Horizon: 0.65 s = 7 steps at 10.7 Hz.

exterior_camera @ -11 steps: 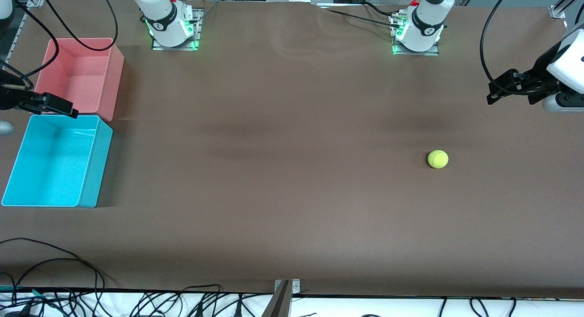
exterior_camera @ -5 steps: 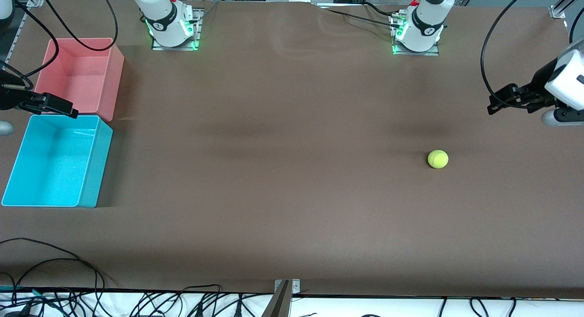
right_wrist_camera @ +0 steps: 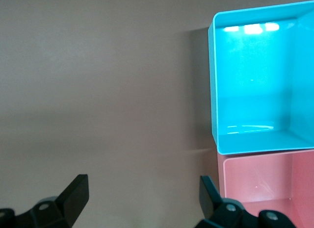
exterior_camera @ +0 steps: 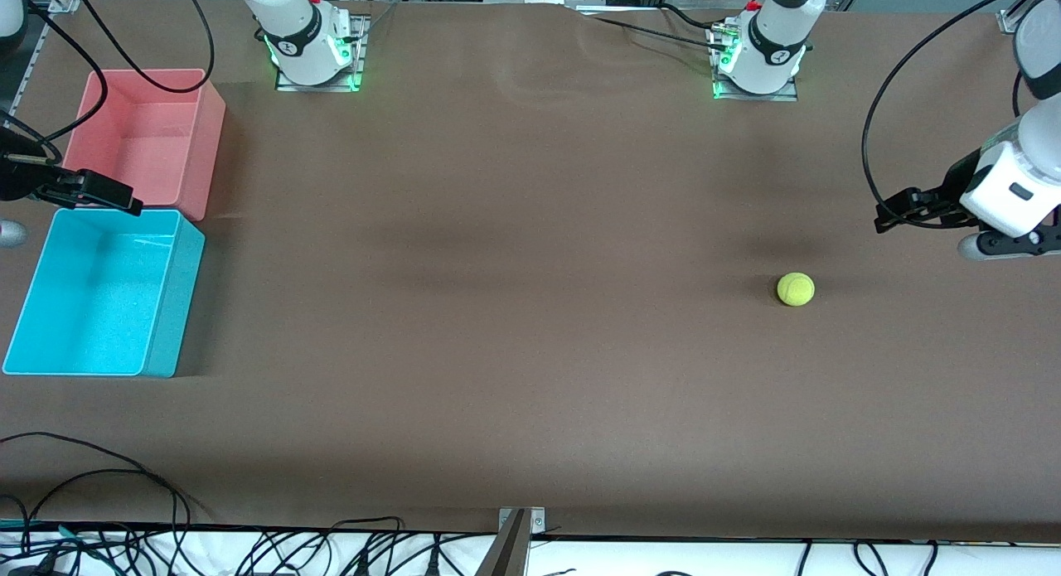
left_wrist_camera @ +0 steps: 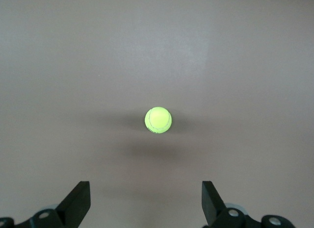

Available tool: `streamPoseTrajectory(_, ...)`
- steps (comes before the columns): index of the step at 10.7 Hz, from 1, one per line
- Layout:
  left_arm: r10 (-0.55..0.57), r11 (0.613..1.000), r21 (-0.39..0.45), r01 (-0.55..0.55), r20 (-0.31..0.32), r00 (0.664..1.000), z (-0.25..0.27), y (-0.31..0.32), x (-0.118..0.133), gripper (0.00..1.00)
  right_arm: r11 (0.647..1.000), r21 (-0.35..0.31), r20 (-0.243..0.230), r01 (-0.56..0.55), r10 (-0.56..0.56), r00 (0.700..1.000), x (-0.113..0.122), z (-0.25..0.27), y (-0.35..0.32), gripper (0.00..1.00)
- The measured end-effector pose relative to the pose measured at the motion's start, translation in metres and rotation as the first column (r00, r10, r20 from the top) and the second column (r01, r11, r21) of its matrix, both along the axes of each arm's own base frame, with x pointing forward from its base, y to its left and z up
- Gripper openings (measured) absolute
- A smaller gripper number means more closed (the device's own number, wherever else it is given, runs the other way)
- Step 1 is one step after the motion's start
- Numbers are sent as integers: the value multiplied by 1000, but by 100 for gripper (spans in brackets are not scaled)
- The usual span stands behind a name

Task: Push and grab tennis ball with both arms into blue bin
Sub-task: 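Move the left gripper out over the tennis ball and lower it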

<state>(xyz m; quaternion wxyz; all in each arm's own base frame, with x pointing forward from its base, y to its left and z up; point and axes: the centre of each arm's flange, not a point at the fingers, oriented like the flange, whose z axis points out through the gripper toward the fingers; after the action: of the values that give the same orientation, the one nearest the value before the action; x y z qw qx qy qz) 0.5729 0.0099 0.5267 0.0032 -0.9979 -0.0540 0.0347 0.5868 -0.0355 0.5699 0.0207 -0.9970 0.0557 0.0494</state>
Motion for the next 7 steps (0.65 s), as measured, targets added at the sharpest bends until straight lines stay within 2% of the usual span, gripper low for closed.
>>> streamPoseTrajectory(3,16,1000,3,-16,-26,1000,-31,10,-5,100,1000,0,-2,-1,1,1000,1,-1,0,100)
streamPoseTrajectory(7,36,999,4,-36,-29,999,-91,22,-15,99,1000,0,-4,-3,3,1000,1,-2,0,100)
